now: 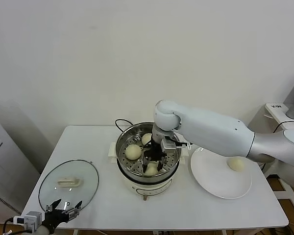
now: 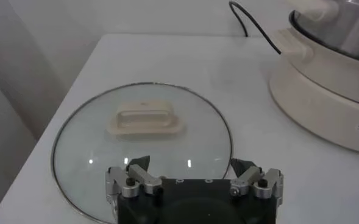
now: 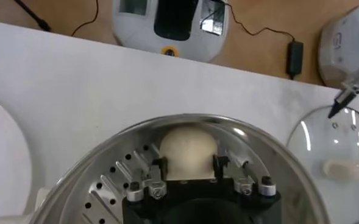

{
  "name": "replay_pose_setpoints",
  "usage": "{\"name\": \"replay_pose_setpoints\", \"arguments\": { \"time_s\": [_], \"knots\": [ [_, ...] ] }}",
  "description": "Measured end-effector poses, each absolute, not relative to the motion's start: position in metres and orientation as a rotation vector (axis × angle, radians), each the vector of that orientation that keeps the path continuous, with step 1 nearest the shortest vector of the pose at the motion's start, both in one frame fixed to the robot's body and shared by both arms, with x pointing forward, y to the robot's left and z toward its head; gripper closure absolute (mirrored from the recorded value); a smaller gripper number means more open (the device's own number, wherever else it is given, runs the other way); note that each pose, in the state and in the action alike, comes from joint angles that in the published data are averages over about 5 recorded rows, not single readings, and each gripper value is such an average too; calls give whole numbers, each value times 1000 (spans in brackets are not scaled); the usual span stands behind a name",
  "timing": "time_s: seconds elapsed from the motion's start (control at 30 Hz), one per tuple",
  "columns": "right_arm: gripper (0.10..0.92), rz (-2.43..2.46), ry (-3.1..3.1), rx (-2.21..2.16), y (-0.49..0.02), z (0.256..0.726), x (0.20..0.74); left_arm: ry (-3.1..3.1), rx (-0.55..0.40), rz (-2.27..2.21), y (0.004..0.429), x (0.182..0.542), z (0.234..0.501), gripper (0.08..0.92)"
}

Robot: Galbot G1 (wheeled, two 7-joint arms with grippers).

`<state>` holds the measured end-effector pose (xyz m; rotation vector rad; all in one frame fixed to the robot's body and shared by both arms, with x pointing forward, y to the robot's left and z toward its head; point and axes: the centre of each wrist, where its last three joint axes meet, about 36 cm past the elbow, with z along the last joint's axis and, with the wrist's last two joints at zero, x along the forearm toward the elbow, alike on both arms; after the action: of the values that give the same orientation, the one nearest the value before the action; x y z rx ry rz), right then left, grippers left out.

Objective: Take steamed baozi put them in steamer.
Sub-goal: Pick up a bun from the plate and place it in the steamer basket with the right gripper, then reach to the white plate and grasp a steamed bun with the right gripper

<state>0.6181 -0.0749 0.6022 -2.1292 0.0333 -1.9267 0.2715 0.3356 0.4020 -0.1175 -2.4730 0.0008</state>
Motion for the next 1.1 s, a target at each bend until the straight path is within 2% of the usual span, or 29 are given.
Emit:
{"name": "replay_pose_setpoints", "arguments": {
  "time_s": [0.13, 0.27, 0.5, 0.73, 1.1],
  "knots": [
    [257, -1958, 62, -2105, -80, 609, 622, -2472, -116, 2, 336, 271, 402, 177],
    [205, -2009, 132, -2069, -90, 629, 633, -2470, -115, 2, 336, 270, 401, 177],
    [200, -2154, 373, -2007, -133, 685, 666, -2470, -114, -1, 336, 269, 401, 177],
    [200, -2344, 727, -2005, -209, 729, 697, -2471, -113, -3, 336, 268, 402, 177],
    [200, -2504, 1375, -2121, -350, 725, 719, -2473, -114, -5, 336, 269, 403, 177]
  ]
}}
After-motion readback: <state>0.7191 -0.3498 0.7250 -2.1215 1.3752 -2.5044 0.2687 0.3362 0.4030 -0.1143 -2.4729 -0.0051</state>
